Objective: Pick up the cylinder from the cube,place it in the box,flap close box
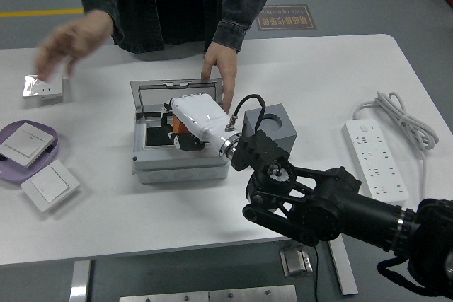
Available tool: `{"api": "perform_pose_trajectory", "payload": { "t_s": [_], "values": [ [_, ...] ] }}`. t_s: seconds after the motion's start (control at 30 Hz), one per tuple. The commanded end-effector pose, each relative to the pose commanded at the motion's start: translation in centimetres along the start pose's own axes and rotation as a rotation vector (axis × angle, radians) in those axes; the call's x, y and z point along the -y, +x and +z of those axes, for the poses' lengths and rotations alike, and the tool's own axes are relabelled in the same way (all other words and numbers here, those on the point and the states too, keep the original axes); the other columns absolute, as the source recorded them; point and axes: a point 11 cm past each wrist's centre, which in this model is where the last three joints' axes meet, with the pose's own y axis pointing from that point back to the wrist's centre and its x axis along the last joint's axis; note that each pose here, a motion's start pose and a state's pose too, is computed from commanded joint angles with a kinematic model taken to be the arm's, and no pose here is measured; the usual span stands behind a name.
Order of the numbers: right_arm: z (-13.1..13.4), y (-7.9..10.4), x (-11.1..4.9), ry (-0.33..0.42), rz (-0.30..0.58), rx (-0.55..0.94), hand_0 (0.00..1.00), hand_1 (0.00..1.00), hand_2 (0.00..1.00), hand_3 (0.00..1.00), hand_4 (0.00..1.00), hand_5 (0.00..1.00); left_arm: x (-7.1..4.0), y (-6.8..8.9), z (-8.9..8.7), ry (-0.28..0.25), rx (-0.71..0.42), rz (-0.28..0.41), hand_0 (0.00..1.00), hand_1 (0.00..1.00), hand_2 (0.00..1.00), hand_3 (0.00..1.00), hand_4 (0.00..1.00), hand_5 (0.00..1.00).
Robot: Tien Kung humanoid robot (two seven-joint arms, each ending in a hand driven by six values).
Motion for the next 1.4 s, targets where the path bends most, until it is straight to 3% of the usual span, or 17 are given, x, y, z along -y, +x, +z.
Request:
{"api": "perform_pose_trajectory", "payload": {
  "t_s": [0.03, 0.07, 0.23, 0.27, 0.43, 0.47, 0.63, 0.67, 0.83, 0.87, 1.0, 1.03, 1.07, 1.27, 1.4],
  "values": [
    [0.1, -0.1, 0.0, -0.003, -0.006, -0.002, 0.187, 0.245, 0.395, 0.344, 0.002, 0.002, 0.0, 0.0, 0.0, 0.000, 0.000, 0.000, 0.615, 0.591, 0.542, 0.619, 0.693, 0.220],
    [0.2, -0.3, 0.0, -0.007, -0.015, -0.005, 0.314, 0.379, 0.476, 0.417, 0.221, 0.002, 0.0, 0.0, 0.0, -0.001, 0.000, 0.000, 0.615, 0.590, 0.542, 0.620, 0.694, 0.222],
    [0.5, -0.6, 0.0, -0.016, -0.031, -0.020, 0.314, 0.379, 0.476, 0.417, 0.221, 0.002, 0.0, 0.0, 0.1, -0.002, 0.001, 0.000, 0.615, 0.590, 0.542, 0.620, 0.694, 0.222],
    [0.6, -0.7, 0.0, -0.018, -0.033, -0.023, 0.588, 0.622, 0.636, 0.654, 0.515, 0.147, 0.0, 0.0, 0.1, -0.002, 0.001, 0.001, 0.615, 0.590, 0.542, 0.619, 0.694, 0.223],
    [0.8, -0.8, 0.0, -0.025, -0.037, -0.026, 0.588, 0.622, 0.636, 0.654, 0.515, 0.147, 0.0, 0.1, 0.1, -0.002, 0.001, 0.001, 0.615, 0.590, 0.542, 0.619, 0.694, 0.223],
    [0.8, -0.8, 0.0, -0.025, -0.038, -0.027, 0.800, 0.720, 0.712, 0.708, 0.639, 0.246, 0.0, 0.1, 0.1, -0.002, 0.001, 0.001, 0.614, 0.590, 0.541, 0.619, 0.694, 0.225],
    [1.0, -0.9, 0.0, -0.033, -0.042, -0.035, 0.800, 0.720, 0.712, 0.708, 0.639, 0.246, 0.0, 0.1, 0.0, 0.000, 0.002, 0.001, 0.614, 0.590, 0.541, 0.619, 0.694, 0.225],
    [1.0, -0.9, 0.0, -0.034, -0.043, -0.037, 0.846, 0.746, 0.729, 0.747, 0.716, 0.276, 0.0, 0.1, 0.0, 0.001, 0.002, 0.001, 0.615, 0.590, 0.541, 0.619, 0.694, 0.226],
    [1.0, -1.0, 0.0, -0.034, -0.044, -0.042, 0.846, 0.746, 0.729, 0.747, 0.716, 0.276, 0.0, 0.1, 0.0, 0.001, 0.003, 0.002, 0.615, 0.590, 0.541, 0.619, 0.694, 0.226],
    [1.0, -1.0, 0.0, -0.034, -0.044, -0.042, 0.849, 0.746, 0.732, 0.775, 0.803, 0.352, 0.0, 0.1, 0.0, 0.001, 0.003, 0.001, 0.615, 0.590, 0.541, 0.619, 0.694, 0.227],
    [0.8, -0.9, 0.0, -0.029, -0.040, -0.022, 0.849, 0.746, 0.732, 0.775, 0.803, 0.352, 0.0, 0.1, 0.0, 0.001, 0.004, 0.000, 0.615, 0.590, 0.541, 0.619, 0.694, 0.227],
    [0.7, -0.8, 0.0, -0.025, -0.037, -0.003, 0.849, 0.746, 0.732, 0.775, 0.803, 0.352, 0.0, 0.0, 0.0, 0.001, 0.004, 0.000, 0.615, 0.590, 0.541, 0.619, 0.694, 0.227],
    [0.4, -0.8, -0.1, -0.020, -0.033, 0.020, 0.850, 0.749, 0.732, 0.790, 0.895, 0.425, 0.0, 0.0, -0.1, 0.002, 0.004, 0.000, 0.615, 0.590, 0.541, 0.619, 0.695, 0.228],
    [-1.6, 0.3, -0.7, 0.040, -0.009, 0.200, 0.851, 0.748, 0.732, 0.791, 0.922, 0.444, 0.0, -0.1, -0.1, 0.001, 0.002, -0.004, 0.615, 0.590, 0.542, 0.619, 0.695, 0.228],
    [-1.7, 2.1, -1.4, 0.064, 0.010, 0.310, 0.851, 0.748, 0.732, 0.791, 0.922, 0.444, 0.0, -0.2, -0.1, 0.000, 0.002, -0.005, 0.615, 0.590, 0.542, 0.619, 0.695, 0.228]
  ]
}}
